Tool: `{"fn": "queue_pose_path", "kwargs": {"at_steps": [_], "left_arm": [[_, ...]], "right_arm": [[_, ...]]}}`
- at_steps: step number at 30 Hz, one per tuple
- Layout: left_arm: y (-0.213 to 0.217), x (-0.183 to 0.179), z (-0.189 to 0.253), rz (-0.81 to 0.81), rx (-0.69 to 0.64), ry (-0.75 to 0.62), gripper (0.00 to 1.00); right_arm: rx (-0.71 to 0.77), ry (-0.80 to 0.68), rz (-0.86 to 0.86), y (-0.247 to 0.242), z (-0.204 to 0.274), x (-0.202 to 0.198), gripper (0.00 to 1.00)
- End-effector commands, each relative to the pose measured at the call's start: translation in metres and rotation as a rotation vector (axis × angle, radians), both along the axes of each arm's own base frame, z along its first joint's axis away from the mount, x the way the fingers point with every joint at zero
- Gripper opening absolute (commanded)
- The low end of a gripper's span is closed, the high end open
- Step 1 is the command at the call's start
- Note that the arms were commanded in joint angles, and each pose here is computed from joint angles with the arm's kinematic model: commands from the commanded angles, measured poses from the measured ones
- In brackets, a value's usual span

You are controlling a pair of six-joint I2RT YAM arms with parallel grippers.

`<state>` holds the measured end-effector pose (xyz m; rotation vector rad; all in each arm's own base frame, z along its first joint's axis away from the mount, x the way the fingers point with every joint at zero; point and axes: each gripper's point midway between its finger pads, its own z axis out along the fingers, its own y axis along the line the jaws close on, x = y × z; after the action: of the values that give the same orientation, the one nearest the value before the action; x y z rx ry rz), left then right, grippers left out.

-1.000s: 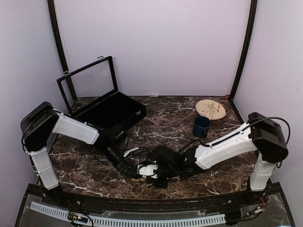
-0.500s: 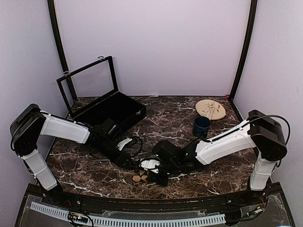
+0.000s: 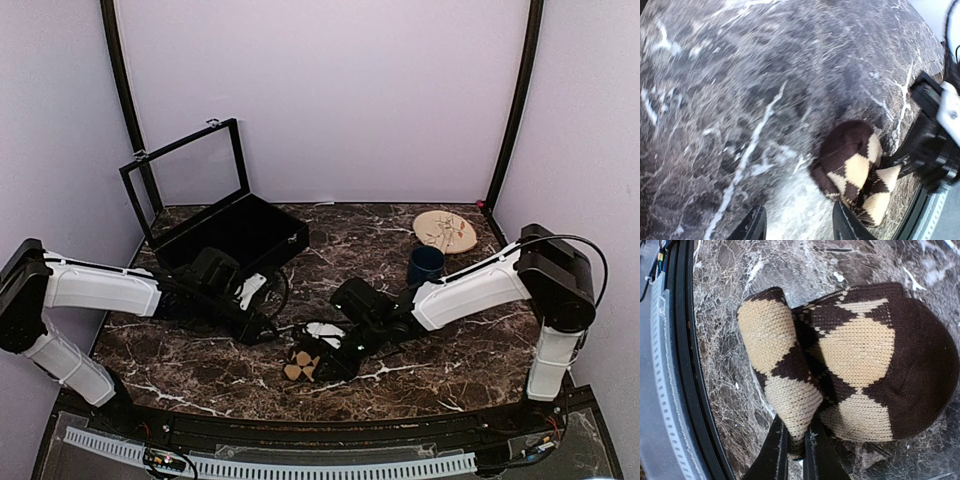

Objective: Roll the socks
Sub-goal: Roll the sock at the center of the board.

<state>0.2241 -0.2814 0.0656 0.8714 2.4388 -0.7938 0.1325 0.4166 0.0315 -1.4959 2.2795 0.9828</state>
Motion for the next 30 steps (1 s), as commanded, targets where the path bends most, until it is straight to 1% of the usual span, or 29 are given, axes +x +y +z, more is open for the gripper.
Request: {"fn": "queue_pose_path", "kwargs": {"at_steps": [1, 8, 15, 24, 30], "left_arm": [[-0.008, 0.001, 0.009, -0.024, 0.036, -0.142, 0.46], [-0.02, -0.011, 0.019, -0.099, 0.058, -0.279, 0.45], [-0.039, -0.033, 0.026, -0.26, 0.081, -0.369, 0.45], [-0.055, -0.055, 0.02, -0.421, 0.094, -0.372, 0.52], [-0.063, -0.071, 0.015, -0.525, 0.086, -0.36, 0.52]], "right_arm": [[-0.012, 0.176, -0.027, -0.005, -0.004, -0.005, 0.03], [0.015, 0.334, -0.058, -0.008, 0.0, -0.006, 0.02], [0.024, 0.413, -0.079, -0.007, 0.004, -0.006, 0.02], [0.016, 0.472, -0.08, -0.009, 0.002, -0.008, 0.02], [0.01, 0.486, -0.088, -0.014, -0.001, -0.007, 0.02]]}}
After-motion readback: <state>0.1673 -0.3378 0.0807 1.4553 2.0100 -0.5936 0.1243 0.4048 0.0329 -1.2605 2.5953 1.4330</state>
